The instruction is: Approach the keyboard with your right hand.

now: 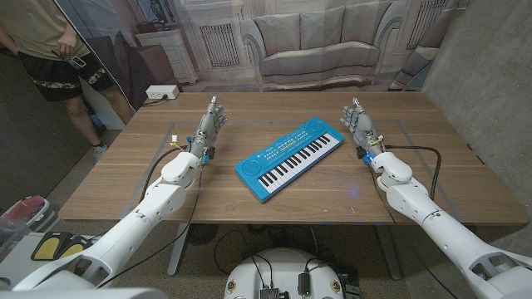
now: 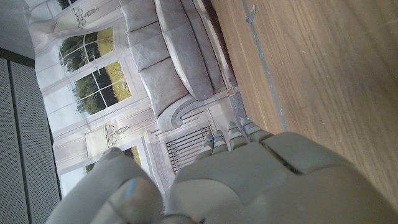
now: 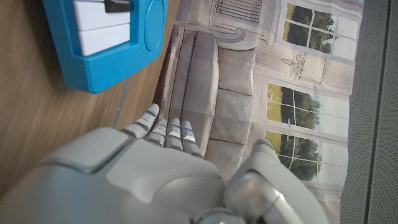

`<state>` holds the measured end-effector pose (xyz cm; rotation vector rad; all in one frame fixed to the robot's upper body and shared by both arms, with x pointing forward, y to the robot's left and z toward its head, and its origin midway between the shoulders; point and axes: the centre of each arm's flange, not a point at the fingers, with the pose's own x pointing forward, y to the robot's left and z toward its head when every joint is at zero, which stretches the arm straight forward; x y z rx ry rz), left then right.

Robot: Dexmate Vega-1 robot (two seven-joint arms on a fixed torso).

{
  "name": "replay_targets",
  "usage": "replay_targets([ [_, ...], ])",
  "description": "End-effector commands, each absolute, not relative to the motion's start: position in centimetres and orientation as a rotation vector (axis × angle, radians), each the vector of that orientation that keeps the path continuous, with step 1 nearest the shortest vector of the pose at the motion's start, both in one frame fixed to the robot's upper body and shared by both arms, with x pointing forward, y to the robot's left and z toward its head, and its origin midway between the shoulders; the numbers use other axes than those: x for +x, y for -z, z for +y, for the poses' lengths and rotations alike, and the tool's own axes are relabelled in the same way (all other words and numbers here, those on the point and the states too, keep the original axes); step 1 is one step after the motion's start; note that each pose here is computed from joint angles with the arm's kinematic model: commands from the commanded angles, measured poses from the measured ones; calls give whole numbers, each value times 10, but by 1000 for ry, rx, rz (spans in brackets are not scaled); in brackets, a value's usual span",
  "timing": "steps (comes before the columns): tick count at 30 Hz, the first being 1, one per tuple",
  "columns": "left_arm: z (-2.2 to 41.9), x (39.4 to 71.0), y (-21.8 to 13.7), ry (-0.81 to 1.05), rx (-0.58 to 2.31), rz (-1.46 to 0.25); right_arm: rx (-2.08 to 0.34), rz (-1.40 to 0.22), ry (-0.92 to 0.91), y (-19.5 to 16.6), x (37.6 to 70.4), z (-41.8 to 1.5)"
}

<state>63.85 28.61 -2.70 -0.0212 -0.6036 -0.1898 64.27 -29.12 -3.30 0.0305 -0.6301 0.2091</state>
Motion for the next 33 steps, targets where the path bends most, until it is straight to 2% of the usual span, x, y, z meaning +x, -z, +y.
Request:
replay_targets([
  [1,286,630,21,184,-13,-639,18,-663,-207,27,635,-297],
  [33,290,618,22,175,-2,-645,-1,-715,-242,19,612,-293],
])
